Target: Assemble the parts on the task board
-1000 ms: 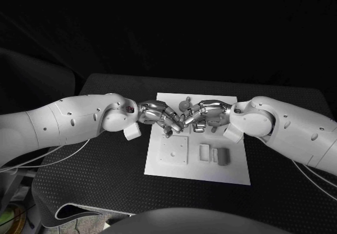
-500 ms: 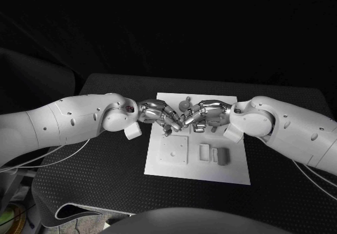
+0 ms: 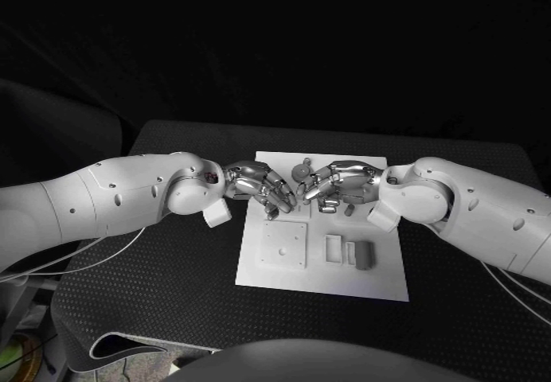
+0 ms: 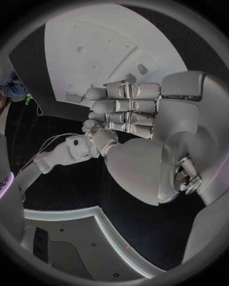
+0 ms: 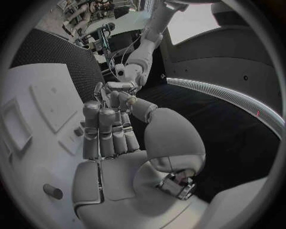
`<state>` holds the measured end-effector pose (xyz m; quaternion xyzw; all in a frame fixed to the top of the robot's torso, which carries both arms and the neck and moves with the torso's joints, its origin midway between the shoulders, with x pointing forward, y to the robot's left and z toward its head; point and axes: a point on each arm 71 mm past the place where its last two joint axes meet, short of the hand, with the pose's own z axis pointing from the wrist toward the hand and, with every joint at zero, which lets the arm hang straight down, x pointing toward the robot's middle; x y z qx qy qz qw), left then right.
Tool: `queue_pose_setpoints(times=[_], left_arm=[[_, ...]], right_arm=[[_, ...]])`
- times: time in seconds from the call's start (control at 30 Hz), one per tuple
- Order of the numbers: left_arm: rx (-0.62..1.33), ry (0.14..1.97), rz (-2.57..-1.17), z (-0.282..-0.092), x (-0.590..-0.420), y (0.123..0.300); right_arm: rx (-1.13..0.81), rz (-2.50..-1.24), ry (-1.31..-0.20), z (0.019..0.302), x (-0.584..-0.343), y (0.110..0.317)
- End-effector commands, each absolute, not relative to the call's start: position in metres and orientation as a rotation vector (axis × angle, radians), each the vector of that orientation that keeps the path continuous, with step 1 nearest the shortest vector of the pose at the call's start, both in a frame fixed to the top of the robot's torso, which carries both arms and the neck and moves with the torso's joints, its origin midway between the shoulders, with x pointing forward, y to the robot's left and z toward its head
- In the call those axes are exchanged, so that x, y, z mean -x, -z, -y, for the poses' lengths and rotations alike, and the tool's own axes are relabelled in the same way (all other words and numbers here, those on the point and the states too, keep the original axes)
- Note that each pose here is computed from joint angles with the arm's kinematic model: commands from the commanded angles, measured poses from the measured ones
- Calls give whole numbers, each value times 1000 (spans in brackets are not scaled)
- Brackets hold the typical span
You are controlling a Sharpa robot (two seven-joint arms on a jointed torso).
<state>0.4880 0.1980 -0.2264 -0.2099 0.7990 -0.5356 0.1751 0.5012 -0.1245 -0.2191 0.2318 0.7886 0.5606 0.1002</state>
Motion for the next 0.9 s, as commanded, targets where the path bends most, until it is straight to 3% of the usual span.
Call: queue_pose_setpoints(times=[0.03, 0.33, 0.57, 0.73, 0.9], left_arm=[[596, 1507, -2246, -198, -489, 225], [603, 1489, -2210, -201, -491, 224], [602, 1483, -2192, -202, -492, 224], [601, 1483, -2178, -202, -492, 223], [599, 1481, -2141, -201, -492, 221]], right_arm=[[-735, -2194, -1668, 130, -507, 215], [-668, -2118, -1566, 143, -505, 211], [-550, -2089, -1372, 151, -501, 212], [-591, -2079, -1292, 151, -495, 218], [-702, -2099, -1291, 148, -485, 226]])
